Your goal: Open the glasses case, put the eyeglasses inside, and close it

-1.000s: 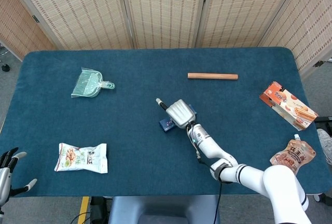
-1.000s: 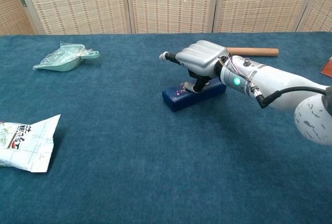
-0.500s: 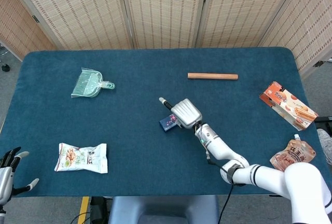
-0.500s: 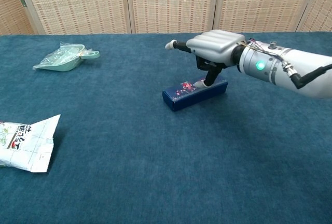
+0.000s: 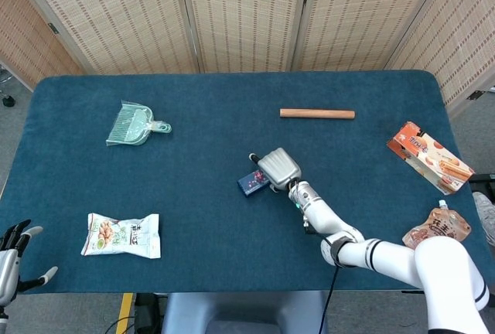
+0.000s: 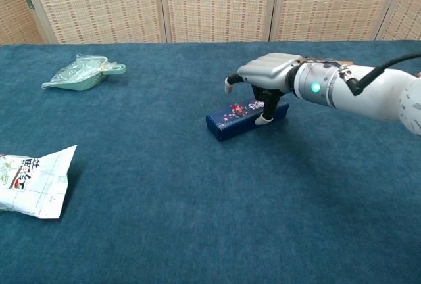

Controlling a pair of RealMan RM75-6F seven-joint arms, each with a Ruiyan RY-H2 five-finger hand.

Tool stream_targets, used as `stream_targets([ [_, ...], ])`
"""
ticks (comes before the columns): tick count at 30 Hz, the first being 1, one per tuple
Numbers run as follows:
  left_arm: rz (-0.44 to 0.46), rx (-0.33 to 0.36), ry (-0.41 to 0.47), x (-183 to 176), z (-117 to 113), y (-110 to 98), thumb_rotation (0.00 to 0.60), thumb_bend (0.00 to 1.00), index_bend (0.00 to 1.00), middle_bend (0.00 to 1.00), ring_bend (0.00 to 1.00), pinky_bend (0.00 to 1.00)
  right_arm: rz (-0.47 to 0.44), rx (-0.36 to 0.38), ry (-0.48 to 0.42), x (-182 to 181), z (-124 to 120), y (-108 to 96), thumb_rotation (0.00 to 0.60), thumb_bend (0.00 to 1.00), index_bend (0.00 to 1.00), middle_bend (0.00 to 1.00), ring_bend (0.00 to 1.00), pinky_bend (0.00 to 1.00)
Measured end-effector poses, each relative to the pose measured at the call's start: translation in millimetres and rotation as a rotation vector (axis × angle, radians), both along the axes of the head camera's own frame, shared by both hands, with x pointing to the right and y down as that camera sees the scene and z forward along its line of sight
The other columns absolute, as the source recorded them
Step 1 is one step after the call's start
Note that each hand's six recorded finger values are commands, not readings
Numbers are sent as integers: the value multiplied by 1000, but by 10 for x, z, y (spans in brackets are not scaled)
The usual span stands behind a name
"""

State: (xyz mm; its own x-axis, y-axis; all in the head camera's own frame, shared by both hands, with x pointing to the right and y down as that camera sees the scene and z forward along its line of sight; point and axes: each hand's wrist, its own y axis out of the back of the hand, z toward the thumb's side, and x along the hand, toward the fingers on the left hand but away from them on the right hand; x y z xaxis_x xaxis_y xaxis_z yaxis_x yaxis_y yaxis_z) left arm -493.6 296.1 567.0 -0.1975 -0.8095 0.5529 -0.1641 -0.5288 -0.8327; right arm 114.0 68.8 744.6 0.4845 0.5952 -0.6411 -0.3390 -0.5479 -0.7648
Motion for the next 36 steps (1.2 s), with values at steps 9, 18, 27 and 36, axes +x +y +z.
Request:
stream_targets([
  [9, -2, -5, -1, -12, 9, -3, 600, 200, 236, 119, 105, 190, 16, -1, 34, -27, 67, -64, 600, 331, 476, 1000, 1000, 1000],
  [18, 6, -1, 4, 12, 14, -20, 600, 200, 236, 119, 105, 190, 29, 14, 18, 19, 45, -69, 600, 346, 424, 1000, 1000, 1000],
  [27, 30, 5, 14, 73, 29, -67, 600, 200, 234, 119, 105, 190, 48, -9, -24, 119, -103, 22, 600, 235, 0, 943, 1000, 1000],
  [36, 48, 30, 26, 110, 47, -180, 600, 200, 234, 119, 105, 190, 162, 96, -73, 666, -551, 78, 600, 258, 0, 810, 887, 980],
])
